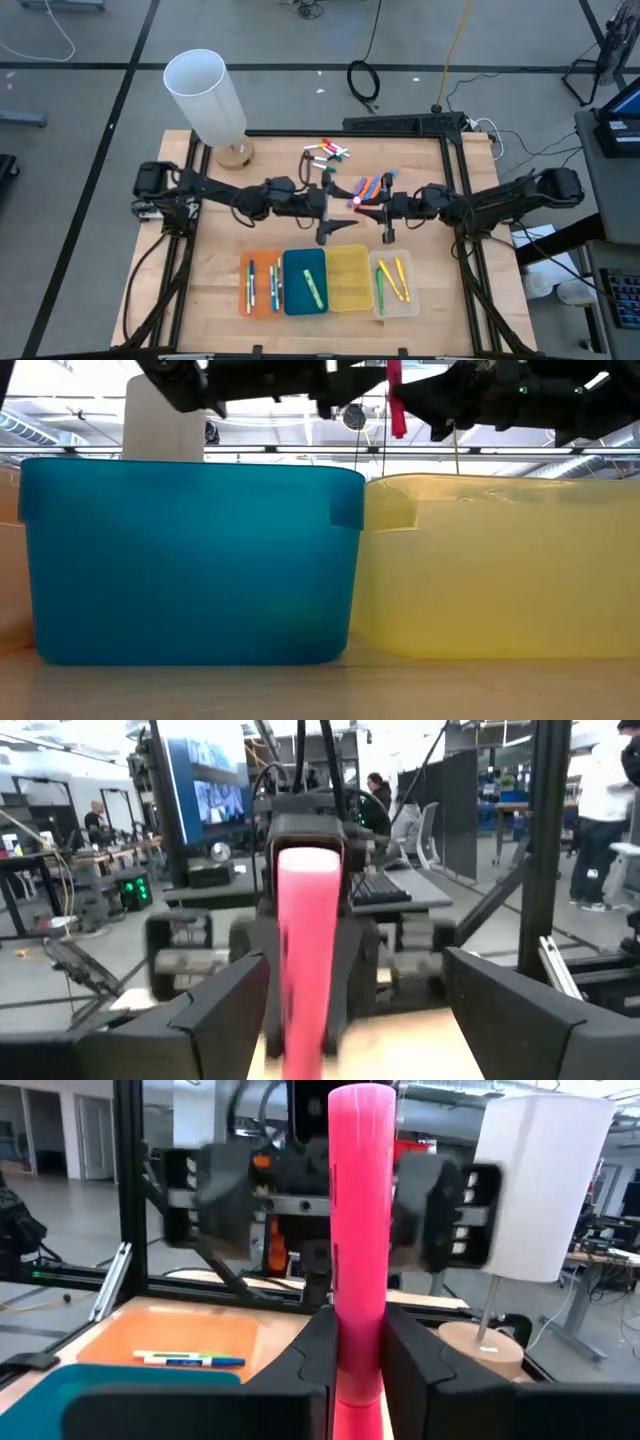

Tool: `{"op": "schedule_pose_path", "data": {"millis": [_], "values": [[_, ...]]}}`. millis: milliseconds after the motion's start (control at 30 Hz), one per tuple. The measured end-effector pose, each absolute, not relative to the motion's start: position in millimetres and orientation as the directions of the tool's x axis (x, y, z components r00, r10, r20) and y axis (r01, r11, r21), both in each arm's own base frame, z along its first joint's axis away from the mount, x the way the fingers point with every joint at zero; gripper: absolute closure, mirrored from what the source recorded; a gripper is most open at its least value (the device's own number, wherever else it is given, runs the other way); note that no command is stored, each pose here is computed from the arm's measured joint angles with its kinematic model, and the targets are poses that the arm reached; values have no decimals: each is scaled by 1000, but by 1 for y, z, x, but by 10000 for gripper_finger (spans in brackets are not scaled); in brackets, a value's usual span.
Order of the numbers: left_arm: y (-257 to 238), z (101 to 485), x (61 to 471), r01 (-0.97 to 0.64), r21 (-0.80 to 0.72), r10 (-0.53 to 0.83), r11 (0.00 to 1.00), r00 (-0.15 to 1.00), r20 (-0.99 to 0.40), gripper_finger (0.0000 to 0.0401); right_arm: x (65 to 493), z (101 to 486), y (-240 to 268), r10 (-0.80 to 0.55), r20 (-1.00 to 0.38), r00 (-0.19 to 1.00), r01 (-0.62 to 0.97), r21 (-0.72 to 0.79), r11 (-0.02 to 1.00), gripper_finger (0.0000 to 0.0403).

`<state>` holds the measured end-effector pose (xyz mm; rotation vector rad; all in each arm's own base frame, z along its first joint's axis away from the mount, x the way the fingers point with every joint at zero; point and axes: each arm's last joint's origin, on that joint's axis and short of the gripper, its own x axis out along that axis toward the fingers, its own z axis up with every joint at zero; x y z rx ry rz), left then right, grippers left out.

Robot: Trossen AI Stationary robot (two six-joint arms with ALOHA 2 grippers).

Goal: Pick & Place Markers
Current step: Put the pink highlighter pen into the blue bin

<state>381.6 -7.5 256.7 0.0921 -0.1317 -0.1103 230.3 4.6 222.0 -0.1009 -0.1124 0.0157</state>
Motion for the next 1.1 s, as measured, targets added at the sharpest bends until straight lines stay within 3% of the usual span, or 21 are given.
{"op": "schedule_pose_path", "data": {"millis": [333,433,533,700,733,833,1100], "values": [[-8,248,405,104,80,-113,991,987,116,105,242,215,9,38,65,997,-31,-111,993,365],[-7,246,406,56,82,-64,995,994,91,124,241,217,9,38,75,996,-29,-117,993,365],[-6,245,405,39,110,-47,993,997,67,183,241,218,9,38,81,996,-29,-117,993,365],[-6,246,404,52,132,-59,990,997,49,340,241,216,8,38,62,997,-31,-113,993,365],[-6,248,402,65,131,-71,989,997,39,355,241,216,8,38,63,997,-31,-111,993,365],[-11,257,396,93,117,-94,989,996,2,352,241,217,8,36,67,997,-29,-106,994,360],[-36,303,357,74,16,-73,997,994,-79,351,238,217,7,-10,51,999,15,-101,995,248]]}}
